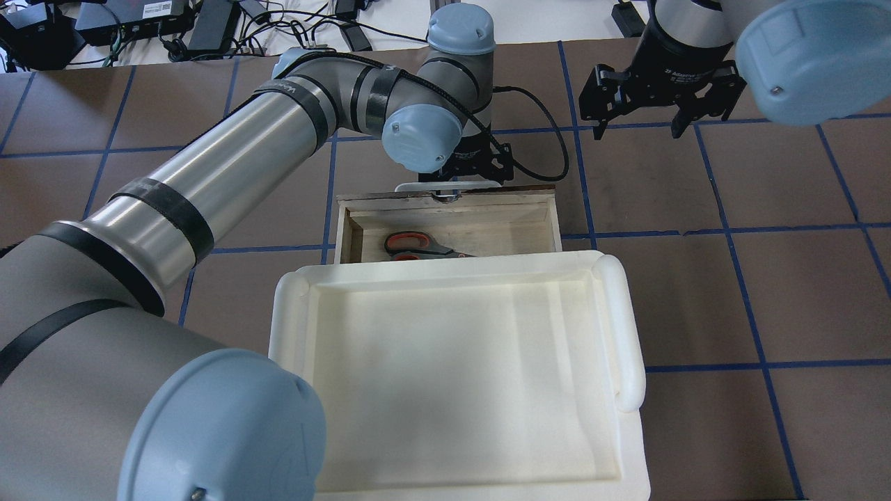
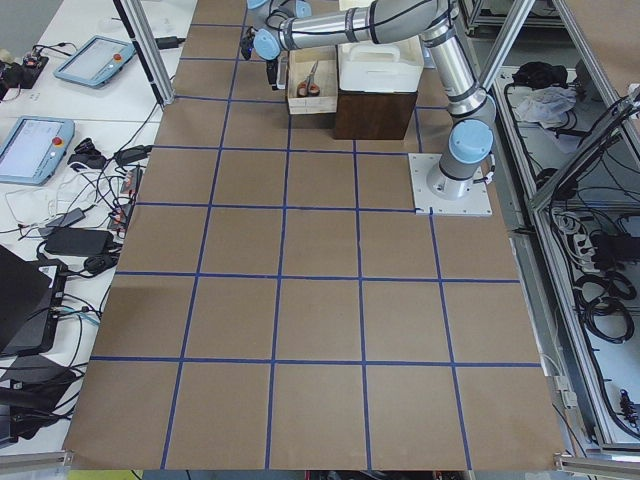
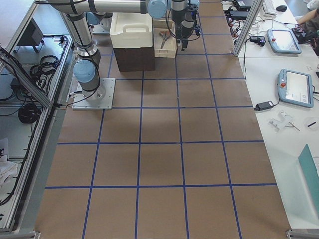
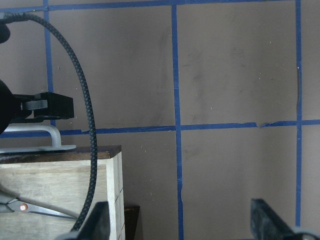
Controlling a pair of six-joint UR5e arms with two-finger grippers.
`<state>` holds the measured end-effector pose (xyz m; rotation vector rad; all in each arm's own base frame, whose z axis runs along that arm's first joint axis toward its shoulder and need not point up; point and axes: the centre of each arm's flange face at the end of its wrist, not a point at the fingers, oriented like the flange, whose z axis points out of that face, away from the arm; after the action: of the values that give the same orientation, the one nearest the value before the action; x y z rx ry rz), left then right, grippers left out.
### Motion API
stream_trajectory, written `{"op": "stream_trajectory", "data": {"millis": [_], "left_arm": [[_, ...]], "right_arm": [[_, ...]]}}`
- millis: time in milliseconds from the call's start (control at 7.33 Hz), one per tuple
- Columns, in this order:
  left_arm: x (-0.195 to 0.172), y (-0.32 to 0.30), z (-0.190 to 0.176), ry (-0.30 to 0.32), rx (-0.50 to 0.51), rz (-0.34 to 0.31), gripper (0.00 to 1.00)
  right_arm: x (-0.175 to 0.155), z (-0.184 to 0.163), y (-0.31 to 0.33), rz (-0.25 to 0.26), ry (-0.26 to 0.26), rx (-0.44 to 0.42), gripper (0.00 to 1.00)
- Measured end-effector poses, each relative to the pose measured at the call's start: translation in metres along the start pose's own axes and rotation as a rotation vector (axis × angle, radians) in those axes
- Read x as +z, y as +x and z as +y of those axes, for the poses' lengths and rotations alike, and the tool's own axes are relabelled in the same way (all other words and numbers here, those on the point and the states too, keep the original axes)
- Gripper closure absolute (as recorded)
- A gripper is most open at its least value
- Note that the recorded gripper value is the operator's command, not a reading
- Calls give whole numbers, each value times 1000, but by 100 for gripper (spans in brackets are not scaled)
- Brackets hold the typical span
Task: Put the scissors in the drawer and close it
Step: 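Push the drawer front with the left gripper away from the robot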
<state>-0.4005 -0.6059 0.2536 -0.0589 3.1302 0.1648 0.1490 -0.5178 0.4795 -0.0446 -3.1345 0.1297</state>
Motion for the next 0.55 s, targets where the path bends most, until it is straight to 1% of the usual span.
{"op": "stream_trajectory", "data": {"millis": [545], "left_arm": [[-18, -3, 32, -58, 9, -26, 0]], "right_arm": [[3, 1, 1, 1, -4, -2, 0]]}}
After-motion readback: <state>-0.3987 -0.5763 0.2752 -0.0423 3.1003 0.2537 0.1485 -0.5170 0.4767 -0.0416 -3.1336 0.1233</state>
